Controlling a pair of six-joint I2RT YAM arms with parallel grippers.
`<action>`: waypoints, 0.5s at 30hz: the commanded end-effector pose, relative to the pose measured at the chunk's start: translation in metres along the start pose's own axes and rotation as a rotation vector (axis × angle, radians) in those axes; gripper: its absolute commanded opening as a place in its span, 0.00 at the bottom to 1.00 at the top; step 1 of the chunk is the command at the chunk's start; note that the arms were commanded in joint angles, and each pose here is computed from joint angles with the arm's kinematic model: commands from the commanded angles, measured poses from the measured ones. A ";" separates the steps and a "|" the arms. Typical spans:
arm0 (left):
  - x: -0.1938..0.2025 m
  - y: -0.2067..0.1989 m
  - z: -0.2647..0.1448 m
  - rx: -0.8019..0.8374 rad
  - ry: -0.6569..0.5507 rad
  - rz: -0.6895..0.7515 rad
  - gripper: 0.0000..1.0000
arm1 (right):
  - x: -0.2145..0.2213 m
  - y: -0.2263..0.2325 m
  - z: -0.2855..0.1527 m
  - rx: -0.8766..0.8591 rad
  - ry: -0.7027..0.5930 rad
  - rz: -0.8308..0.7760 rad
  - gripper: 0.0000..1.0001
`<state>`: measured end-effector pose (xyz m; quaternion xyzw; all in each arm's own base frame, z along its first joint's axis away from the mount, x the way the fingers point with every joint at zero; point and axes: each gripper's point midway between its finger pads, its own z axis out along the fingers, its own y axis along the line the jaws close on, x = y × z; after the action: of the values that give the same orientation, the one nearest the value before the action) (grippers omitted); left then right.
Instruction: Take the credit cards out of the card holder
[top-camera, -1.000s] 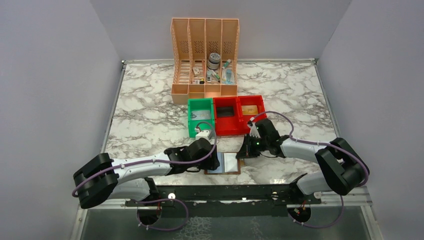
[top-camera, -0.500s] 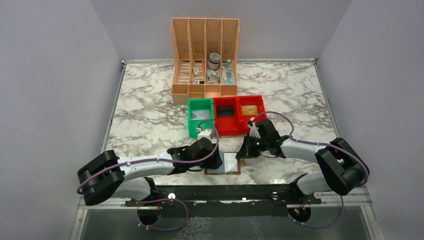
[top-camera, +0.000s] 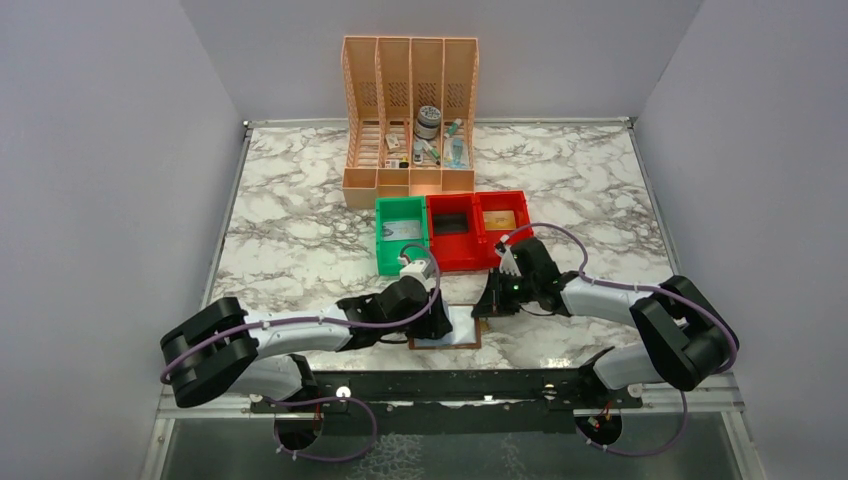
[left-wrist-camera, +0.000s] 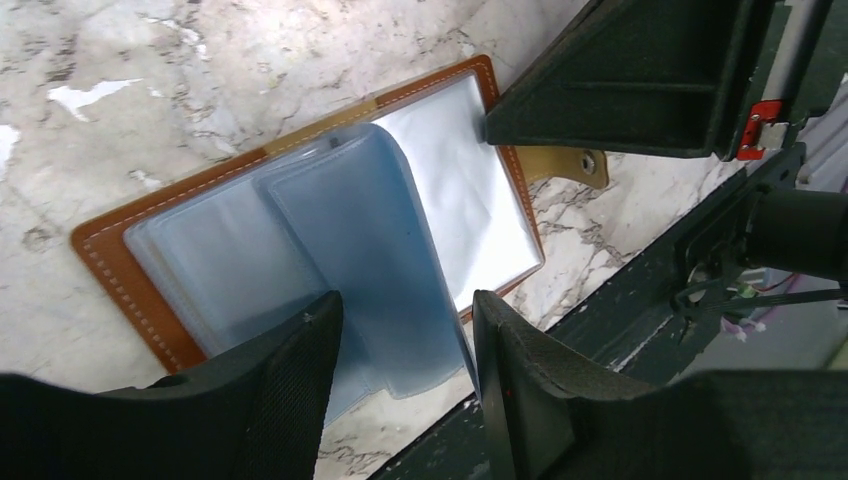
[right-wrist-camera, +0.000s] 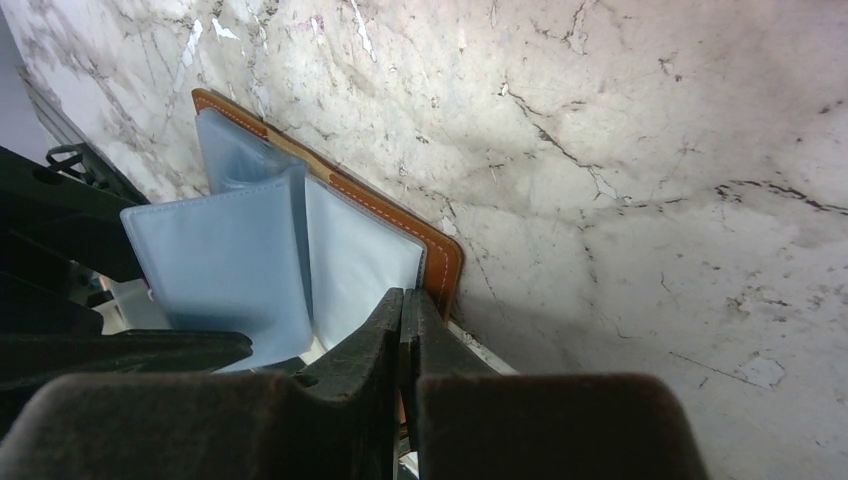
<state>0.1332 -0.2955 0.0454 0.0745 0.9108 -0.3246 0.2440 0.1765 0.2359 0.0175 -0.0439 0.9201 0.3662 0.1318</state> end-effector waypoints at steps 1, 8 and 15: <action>-0.001 -0.026 0.008 0.134 0.003 -0.032 0.54 | 0.018 -0.011 0.002 0.023 0.049 0.028 0.04; -0.013 -0.052 0.015 0.205 -0.002 -0.010 0.54 | 0.017 -0.007 0.001 0.007 0.036 0.044 0.04; -0.014 -0.058 0.017 0.230 0.000 -0.023 0.54 | 0.018 -0.008 0.000 0.009 0.024 0.065 0.04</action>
<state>0.1332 -0.3369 0.0569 0.0866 0.8859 -0.3956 0.2264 0.1742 0.2378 0.0175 -0.0274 0.9166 0.3777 0.1283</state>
